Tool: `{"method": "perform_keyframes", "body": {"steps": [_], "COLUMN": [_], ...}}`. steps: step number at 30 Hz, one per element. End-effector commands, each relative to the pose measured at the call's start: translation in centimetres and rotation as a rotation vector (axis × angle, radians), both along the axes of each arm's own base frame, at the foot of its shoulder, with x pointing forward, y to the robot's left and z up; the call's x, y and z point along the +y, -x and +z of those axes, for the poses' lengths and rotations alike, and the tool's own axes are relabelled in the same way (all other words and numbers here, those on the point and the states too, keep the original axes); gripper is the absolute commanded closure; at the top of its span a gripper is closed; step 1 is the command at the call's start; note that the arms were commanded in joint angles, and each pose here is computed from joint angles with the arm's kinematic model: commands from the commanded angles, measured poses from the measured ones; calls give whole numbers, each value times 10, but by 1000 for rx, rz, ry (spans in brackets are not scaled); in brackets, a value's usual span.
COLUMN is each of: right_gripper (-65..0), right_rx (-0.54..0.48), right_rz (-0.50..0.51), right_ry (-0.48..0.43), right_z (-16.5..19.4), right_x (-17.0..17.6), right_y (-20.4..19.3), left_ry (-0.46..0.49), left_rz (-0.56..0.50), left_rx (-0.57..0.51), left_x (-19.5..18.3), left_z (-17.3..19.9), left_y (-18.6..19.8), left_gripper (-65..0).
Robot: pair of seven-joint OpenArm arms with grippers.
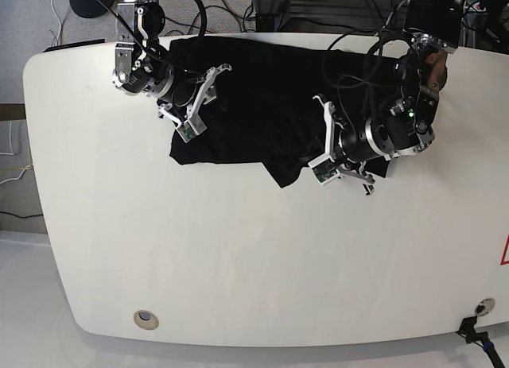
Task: Fold the T-shirt properly
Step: 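Press and smooth the folded end with the left gripper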
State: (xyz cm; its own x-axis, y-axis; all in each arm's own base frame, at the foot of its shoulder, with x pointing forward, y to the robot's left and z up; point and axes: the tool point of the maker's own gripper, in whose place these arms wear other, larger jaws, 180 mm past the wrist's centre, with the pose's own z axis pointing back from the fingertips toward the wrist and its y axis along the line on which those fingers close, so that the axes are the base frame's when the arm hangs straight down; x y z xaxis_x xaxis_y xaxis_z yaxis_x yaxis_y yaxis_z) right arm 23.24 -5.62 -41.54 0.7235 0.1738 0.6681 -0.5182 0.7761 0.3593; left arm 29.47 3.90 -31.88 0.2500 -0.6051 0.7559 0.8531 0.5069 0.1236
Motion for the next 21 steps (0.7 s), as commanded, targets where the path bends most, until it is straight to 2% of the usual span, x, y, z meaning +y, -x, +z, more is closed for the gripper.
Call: {"method": "perform_keyframes", "body": {"steps": [1,8,11,14,15,17,19,21], "right_gripper": [-177,-179,-179,-179,-179,-179,-179,-179], "right_rx": [-15,-16,-16,-16,-16,-16,-16,-16], "right_rz": [4,4,4,4,4,4,5,6], "right_ry": [8,8,9,9,9,9,11,9], "right_z": [3,4,4,4,4,4,4,4], "right_x": [-1,-1,-2,-2,-2,-2,-2,-1], "right_y": [-3,-4,-4,-4,-4,-4,-4,-4], "left_ry": [35,3,4,-14,-34,-55,-57,-14], "left_rz": [-19,-79,-81,-82,-79,-85,-67,-1], "left_rx": [-35,-12,-10,-8,-4,-64,-122,-160], "left_x": [-6,-13,-14,-13,-10,-10,-5,10], "left_z": [13,3,3,1,1,20,39,60], "left_y": [-2,10,11,11,9,-2,-10,-20], "left_gripper": [0,0,-234,-371,-401,-439,-447,-447]}}
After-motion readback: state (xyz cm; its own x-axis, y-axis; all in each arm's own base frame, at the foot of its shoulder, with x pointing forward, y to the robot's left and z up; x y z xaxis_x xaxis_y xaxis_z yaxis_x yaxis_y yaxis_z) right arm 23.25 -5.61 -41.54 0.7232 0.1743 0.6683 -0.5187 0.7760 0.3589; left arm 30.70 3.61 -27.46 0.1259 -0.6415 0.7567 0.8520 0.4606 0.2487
